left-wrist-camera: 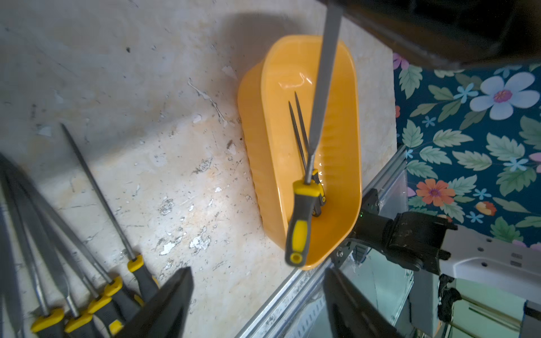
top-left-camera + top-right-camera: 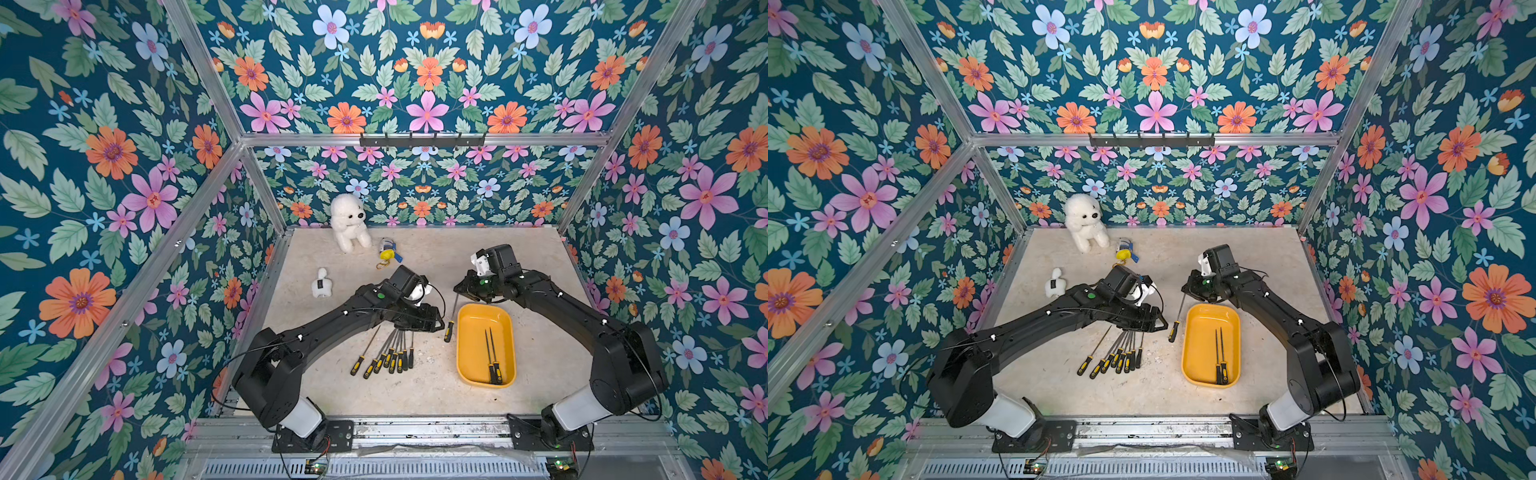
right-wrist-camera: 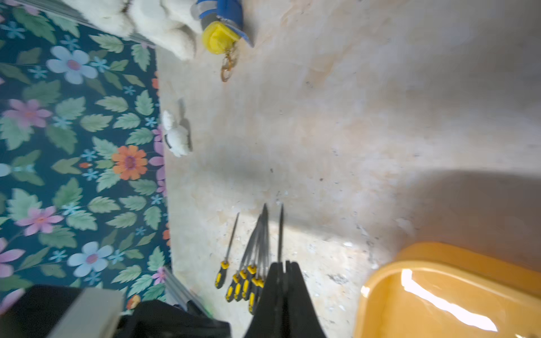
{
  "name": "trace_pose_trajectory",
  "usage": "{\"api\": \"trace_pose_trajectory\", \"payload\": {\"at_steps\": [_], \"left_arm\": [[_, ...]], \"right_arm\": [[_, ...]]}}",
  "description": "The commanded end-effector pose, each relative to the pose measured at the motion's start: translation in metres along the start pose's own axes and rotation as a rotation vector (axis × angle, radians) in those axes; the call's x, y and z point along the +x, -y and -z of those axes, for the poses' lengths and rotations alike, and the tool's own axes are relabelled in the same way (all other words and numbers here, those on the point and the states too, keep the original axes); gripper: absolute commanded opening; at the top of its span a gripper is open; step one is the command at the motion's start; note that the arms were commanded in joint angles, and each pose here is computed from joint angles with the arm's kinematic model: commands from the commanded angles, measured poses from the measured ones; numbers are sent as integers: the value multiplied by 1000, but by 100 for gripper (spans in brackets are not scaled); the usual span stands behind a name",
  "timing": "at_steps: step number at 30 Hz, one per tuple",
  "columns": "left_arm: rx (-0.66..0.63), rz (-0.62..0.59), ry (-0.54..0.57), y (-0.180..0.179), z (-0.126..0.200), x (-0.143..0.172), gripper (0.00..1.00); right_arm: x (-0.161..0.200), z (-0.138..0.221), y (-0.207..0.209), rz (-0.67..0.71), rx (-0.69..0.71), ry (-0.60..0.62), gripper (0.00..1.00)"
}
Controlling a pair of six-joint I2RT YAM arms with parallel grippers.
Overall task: Put the file tool into the storage box
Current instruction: Pick up the file tool from the center of the board, then place the file tool in the storage box.
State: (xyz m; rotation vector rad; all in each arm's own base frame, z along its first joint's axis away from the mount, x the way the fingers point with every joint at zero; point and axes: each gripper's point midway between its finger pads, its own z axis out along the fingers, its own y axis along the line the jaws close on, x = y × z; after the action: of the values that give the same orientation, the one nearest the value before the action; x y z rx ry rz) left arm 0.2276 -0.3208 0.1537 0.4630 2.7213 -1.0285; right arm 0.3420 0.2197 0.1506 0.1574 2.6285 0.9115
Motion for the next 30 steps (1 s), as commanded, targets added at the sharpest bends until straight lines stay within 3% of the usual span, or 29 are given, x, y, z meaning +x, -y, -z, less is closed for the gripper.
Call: {"api": "trace_pose_trajectory", "payload": {"at_steps": [1, 5, 10, 19, 30], "left_arm": [[-39, 23, 67, -11, 14, -11, 85], [-85, 50, 102, -29, 25, -12, 87], [-149, 102, 122, -54, 31, -10, 87], [-222, 154, 149, -78, 40, 0, 87], [-263, 184, 156, -93, 43, 11, 87]], "right_arm": [[30, 24, 58, 53, 262, -97, 0], [54, 27, 83, 78, 344, -180, 0], [65, 14, 108, 77, 399, -198, 0], [84, -18, 121, 124, 446, -272, 0], [88, -34, 141, 116, 495, -281, 0]]}}
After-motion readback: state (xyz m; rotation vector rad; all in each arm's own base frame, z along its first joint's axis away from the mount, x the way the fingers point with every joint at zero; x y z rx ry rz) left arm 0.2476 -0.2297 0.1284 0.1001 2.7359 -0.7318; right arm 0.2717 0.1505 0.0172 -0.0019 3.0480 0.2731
